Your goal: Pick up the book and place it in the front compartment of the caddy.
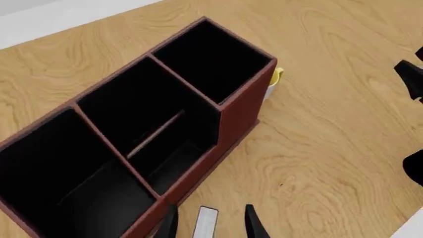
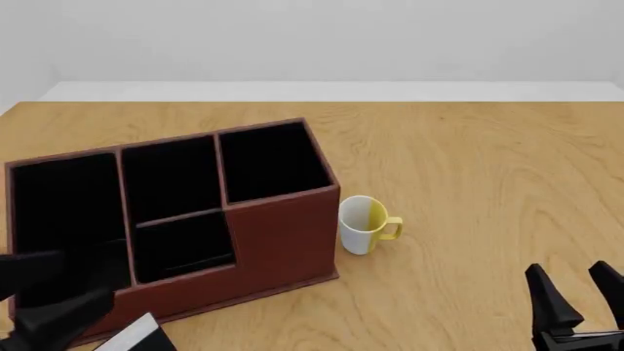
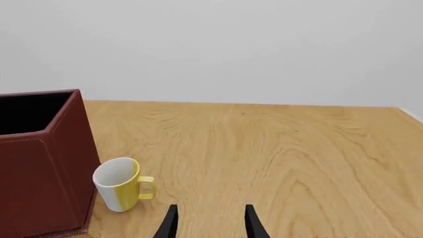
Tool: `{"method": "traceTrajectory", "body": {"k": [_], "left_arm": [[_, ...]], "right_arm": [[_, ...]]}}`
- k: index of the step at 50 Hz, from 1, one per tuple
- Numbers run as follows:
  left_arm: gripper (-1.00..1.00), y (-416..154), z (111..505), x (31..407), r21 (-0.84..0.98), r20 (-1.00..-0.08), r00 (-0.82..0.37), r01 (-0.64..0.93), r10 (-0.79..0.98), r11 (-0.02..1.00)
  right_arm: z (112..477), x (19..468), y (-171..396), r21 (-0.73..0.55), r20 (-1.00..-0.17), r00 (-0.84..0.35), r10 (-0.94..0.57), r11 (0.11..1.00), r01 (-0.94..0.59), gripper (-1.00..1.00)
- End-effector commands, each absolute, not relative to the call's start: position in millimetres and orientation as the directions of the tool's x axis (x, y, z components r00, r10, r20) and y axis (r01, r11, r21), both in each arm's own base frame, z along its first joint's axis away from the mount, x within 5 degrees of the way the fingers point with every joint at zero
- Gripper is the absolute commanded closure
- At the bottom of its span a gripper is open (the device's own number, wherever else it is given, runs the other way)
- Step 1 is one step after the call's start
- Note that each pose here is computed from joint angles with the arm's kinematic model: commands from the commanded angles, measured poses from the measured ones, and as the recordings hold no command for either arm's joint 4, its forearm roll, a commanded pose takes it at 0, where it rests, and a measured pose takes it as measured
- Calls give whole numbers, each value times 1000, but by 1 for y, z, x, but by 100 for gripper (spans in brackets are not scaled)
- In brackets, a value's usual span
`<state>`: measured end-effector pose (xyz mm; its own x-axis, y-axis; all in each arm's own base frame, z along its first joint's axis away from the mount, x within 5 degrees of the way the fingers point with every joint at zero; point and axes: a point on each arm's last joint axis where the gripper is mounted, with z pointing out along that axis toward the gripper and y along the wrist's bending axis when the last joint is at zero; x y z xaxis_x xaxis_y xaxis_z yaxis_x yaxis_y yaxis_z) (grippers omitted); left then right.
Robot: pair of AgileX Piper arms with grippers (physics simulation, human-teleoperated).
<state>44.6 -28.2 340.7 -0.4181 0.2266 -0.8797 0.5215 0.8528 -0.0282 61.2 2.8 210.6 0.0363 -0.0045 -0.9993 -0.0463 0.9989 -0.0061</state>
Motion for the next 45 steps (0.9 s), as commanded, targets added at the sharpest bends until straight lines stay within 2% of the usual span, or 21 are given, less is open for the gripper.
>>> {"method": "traceTrajectory", "body": {"k": [1, 3, 6, 8, 10, 12, 13, 18, 45], "left_arm": [[-100, -38, 353, 46, -57, -771, -537, 594, 342, 802], [-100, -41, 347, 49, -63, -735, -571, 595, 366, 801], [-100, -42, 352, 47, -76, -731, -574, 605, 369, 792], [-100, -43, 354, 43, -81, -712, -566, 654, 415, 752], [-100, -42, 356, 49, -70, -712, -590, 599, 381, 798], [-100, -42, 361, 46, -51, -718, -562, 632, 411, 773], [-100, -41, 364, 49, -66, -725, -580, 594, 371, 801], [-100, -41, 366, 48, -74, -724, -586, 590, 364, 804], [-100, -28, 314, 45, 0, -630, -663, 521, 404, 854]], "right_arm": [[210, 63, 3, -4, -1000, 28, -3, 999, -45, -100], [210, 62, 3, -4, -1000, 27, -3, 999, -48, -100], [210, 62, 3, -6, -1000, 26, -4, 999, -50, -100], [210, 62, 3, -8, -1000, 25, -6, 999, -52, -100], [210, 62, 3, -4, -1000, 24, -2, 999, -53, -100], [210, 63, 3, -1, -1000, 21, 0, 999, -49, -100], [210, 63, 3, 0, -1000, 21, 1, 999, -50, -100], [210, 63, 3, 0, -1000, 17, 1, 999, -54, -100], [210, 63, 3, 0, -1000, 26, 1, 999, -52, -100]]}}
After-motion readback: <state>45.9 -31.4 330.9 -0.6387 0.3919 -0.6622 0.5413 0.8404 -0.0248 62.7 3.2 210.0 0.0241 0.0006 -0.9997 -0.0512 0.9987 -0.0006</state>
